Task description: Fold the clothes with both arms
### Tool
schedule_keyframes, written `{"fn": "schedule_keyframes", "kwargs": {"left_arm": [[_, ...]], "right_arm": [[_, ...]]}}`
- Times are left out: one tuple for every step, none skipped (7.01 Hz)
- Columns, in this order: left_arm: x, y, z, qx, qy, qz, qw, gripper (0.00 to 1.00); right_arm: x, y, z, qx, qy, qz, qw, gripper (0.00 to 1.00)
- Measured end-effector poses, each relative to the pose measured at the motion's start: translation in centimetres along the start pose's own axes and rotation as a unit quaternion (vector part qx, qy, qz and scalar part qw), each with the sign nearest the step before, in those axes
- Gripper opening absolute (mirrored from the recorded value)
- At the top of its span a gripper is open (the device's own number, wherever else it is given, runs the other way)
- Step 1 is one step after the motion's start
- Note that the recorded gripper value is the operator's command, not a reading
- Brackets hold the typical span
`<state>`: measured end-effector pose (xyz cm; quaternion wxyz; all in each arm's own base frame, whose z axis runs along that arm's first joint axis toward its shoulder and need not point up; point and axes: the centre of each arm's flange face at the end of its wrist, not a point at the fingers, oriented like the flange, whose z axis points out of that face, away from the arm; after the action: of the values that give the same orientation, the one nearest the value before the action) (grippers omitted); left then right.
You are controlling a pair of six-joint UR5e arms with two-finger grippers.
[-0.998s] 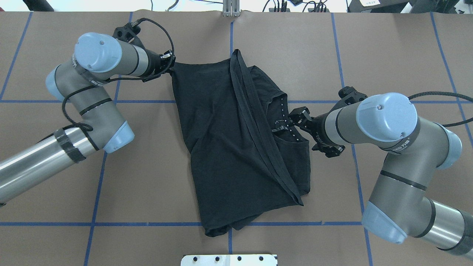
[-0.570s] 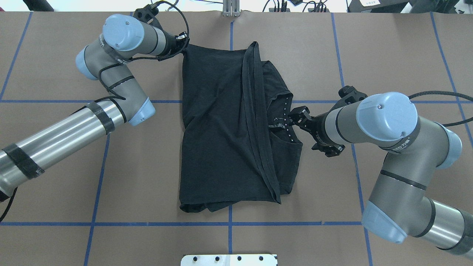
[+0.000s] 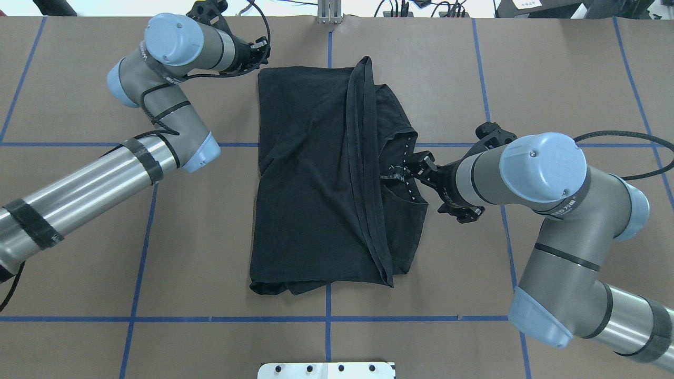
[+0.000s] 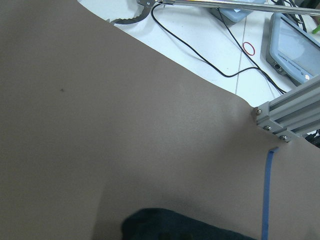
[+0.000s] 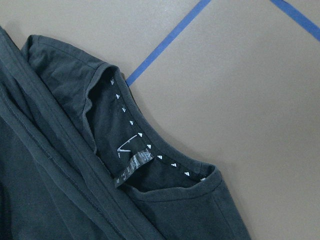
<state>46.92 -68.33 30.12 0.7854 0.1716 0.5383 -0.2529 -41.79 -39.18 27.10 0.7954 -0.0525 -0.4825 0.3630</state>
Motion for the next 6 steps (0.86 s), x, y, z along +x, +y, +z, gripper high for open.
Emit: {"fn": "schedule_keyframes", "kwargs": {"left_arm": [[-2.7, 0.7, -2.1, -0.015, 0.009, 0.005, 0.9998, 0.68], [-5.1, 1.4, -4.3, -0.029, 0.015, 0.007, 0.9995, 0.68], [-6.7, 2.1, -6.6, -0.036, 0.015, 0.008, 0.9992, 0.68], [-7.5, 2.6, -9.1, -0.039, 0.007, 0.016, 0.9991, 0.68], [-7.8, 2.9, -11.2, -0.040, -0.003, 0.032, 0.9987, 0.68], [-8.1, 3.1, -13.0, -0.040, -0.014, 0.044, 0.9981, 0.68]], "right_arm": [[-0.7, 1.2, 0.4, -0.006, -0.002, -0.007, 1.0000, 1.00], [-0.6, 3.0, 1.2, -0.014, 0.002, -0.031, 0.9994, 0.93], [-0.3, 5.0, 1.9, -0.024, 0.008, -0.087, 0.9959, 0.89], [0.1, 7.1, 2.5, -0.032, 0.017, -0.166, 0.9854, 0.89], [0.1, 8.7, 3.0, -0.038, 0.036, -0.248, 0.9673, 0.85], [-0.1, 9.9, 3.3, -0.039, 0.059, -0.317, 0.9458, 0.75]]}}
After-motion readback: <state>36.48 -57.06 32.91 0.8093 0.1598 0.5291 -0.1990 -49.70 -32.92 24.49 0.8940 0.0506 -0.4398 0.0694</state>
